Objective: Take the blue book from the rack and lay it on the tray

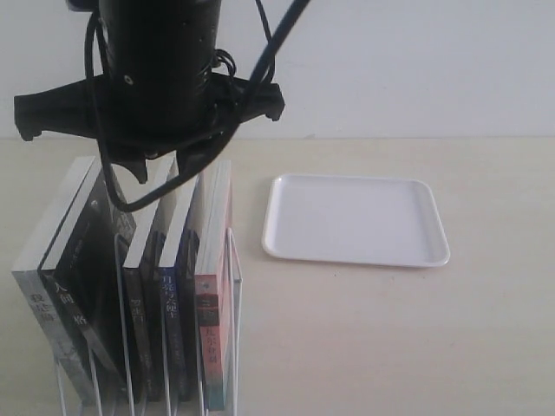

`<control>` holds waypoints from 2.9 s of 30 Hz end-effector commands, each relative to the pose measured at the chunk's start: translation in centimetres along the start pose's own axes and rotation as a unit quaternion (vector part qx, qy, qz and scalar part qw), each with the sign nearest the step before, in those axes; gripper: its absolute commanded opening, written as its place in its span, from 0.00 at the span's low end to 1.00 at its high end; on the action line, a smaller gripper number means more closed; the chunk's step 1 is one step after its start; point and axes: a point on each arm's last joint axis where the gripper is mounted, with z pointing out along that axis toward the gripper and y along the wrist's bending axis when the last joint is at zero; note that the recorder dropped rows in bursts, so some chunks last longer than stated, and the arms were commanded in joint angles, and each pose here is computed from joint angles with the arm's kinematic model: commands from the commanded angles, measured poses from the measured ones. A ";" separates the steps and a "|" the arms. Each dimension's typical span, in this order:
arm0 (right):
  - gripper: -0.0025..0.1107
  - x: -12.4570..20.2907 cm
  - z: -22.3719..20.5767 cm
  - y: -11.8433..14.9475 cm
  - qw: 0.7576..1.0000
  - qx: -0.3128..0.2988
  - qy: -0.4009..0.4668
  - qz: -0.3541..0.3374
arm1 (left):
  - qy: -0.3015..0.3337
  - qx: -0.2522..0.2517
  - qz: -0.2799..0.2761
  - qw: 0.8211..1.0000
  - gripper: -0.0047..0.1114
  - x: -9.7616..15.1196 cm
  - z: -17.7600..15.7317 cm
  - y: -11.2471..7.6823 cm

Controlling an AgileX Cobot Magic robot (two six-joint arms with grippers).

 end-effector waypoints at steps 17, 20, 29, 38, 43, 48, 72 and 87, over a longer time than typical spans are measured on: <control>0.31 0.3 2.5 -1.3 0.999 0.020 0.035 0.018 | 0.000 -0.002 -0.004 1.000 0.08 0.1 0.0 0.0; 0.31 0.5 3.5 -1.1 0.998 0.024 0.046 0.018 | 0.000 -0.002 -0.004 1.000 0.08 0.1 0.0 0.0; 0.30 0.7 4.4 -0.9 0.998 0.024 0.058 0.019 | 0.000 -0.002 -0.004 1.000 0.08 0.1 0.0 0.0; 0.03 0.7 4.4 -0.9 0.998 0.023 0.058 0.019 | 0.000 -0.002 -0.004 1.000 0.08 0.1 0.0 0.0; 0.03 0.5 3.3 -1.0 0.998 0.016 0.048 0.023 | 0.000 -0.002 -0.004 1.000 0.08 0.1 0.0 0.0; 0.03 -0.3 -0.3 -1.2 0.999 -0.010 0.012 0.032 | 0.000 -0.002 -0.004 1.000 0.08 0.1 0.0 0.0; 0.02 -1.9 -16.8 -5.2 0.977 -0.073 -0.197 0.030 | 0.000 -0.002 -0.004 1.000 0.08 0.1 0.0 0.0; 0.02 -1.4 -21.6 -8.3 0.958 -0.022 -0.286 0.026 | 0.000 -0.002 -0.004 1.000 0.08 0.1 0.0 0.0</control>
